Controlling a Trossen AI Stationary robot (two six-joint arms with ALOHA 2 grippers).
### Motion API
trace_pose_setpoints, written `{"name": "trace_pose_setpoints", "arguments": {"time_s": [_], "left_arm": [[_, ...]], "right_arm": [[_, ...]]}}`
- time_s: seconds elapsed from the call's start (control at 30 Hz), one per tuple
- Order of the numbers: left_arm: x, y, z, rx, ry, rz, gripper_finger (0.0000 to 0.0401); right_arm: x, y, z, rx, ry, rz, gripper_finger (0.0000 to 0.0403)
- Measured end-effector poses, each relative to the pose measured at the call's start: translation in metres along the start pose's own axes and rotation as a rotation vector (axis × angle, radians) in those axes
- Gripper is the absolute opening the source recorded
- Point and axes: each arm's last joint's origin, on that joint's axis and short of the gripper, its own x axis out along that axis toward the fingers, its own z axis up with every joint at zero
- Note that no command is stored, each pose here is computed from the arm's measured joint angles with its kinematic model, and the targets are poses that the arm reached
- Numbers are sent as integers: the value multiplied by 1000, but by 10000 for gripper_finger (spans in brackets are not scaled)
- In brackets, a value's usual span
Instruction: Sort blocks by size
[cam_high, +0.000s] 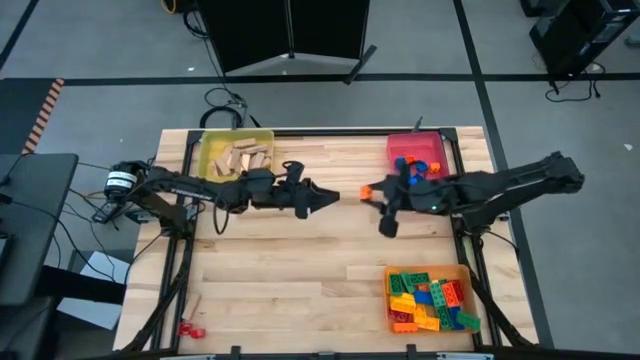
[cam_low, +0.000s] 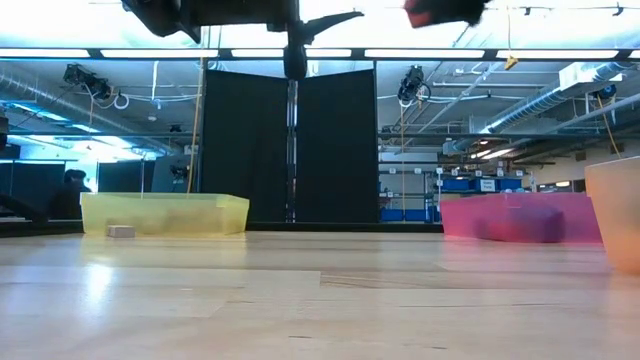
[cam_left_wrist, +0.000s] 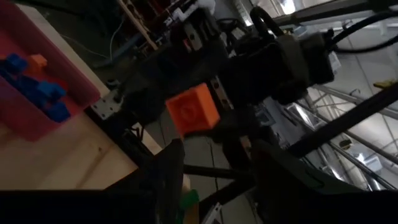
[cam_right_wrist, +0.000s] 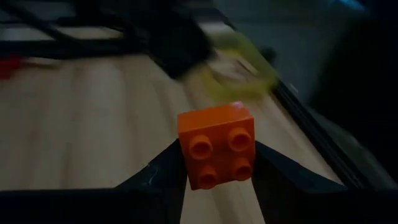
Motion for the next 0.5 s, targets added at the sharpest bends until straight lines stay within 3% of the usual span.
{"name": "trace_pose_setpoints", "arguments": {"time_s": [0.3,0.5], "left_arm": [[0,5,5,32,-14,22,193],[0,-1,-2,210,-62,59,184]], "right_arm": [[-37,-51,-32,248,243,-352,162],[-32,-93,-49,366,444,-555,162]]}}
